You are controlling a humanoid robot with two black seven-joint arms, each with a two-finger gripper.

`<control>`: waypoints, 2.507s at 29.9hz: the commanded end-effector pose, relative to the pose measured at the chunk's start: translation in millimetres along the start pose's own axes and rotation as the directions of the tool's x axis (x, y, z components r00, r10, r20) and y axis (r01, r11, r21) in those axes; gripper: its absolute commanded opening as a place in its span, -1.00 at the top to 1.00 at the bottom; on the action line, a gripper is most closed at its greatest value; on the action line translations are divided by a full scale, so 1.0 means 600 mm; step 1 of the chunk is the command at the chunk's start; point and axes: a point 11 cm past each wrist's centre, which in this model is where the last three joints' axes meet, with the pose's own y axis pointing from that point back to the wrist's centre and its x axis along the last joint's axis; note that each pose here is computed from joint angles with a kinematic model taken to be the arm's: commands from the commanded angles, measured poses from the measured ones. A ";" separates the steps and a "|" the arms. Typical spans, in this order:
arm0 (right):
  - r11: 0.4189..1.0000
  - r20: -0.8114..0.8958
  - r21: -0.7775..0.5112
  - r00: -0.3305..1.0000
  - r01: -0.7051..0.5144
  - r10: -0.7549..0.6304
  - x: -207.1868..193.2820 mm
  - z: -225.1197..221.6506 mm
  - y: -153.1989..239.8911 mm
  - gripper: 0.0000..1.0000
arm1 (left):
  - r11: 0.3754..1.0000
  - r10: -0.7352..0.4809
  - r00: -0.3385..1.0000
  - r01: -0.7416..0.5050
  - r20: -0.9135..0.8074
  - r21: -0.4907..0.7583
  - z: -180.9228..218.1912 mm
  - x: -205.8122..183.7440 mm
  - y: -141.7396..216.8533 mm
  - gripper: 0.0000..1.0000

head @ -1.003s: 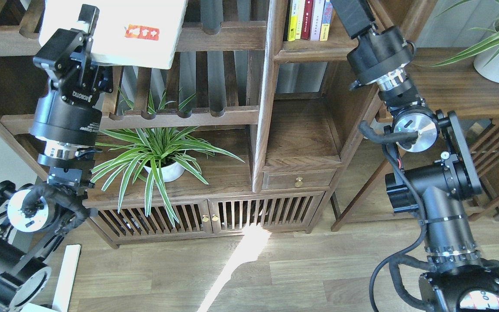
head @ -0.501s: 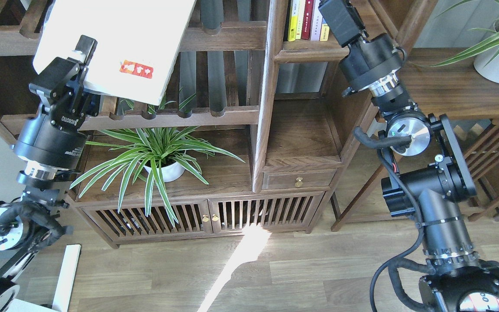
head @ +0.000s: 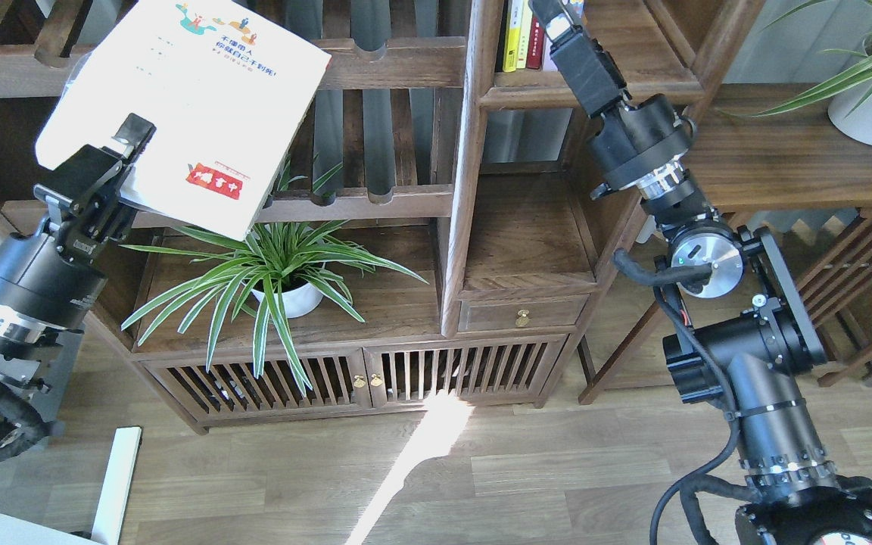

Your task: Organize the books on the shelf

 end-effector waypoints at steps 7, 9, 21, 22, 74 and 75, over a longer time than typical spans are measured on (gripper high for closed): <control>1.000 0.026 -0.003 0.999 -0.026 0.026 0.011 0.011 0.019 -0.98 | 0.999 -0.042 0.998 0.042 0.046 0.012 0.004 -0.020 -0.010 1.00; 1.000 0.027 -0.004 0.999 -0.028 0.028 0.011 0.011 0.019 -0.98 | 0.998 -0.059 0.997 0.059 0.047 0.010 0.005 -0.028 -0.015 1.00; 0.999 0.105 0.013 0.994 -0.031 0.029 0.013 0.019 0.022 -0.98 | 0.976 -0.216 0.974 0.214 0.074 0.040 -0.028 -0.079 -0.081 1.00; 0.999 0.120 0.017 0.992 -0.029 0.026 0.012 0.021 0.022 -0.98 | 0.975 -0.220 0.972 0.217 0.085 0.048 -0.031 -0.080 -0.082 1.00; 0.992 0.317 0.093 0.942 0.086 -0.112 -0.033 0.039 -0.002 -0.98 | 0.888 -0.394 0.907 0.334 0.148 0.317 -0.073 -0.164 -0.141 1.00; 0.991 0.314 0.096 0.942 0.093 -0.119 -0.036 0.035 -0.008 -0.98 | 0.884 -0.398 0.905 0.337 0.146 0.323 -0.076 -0.166 -0.144 1.00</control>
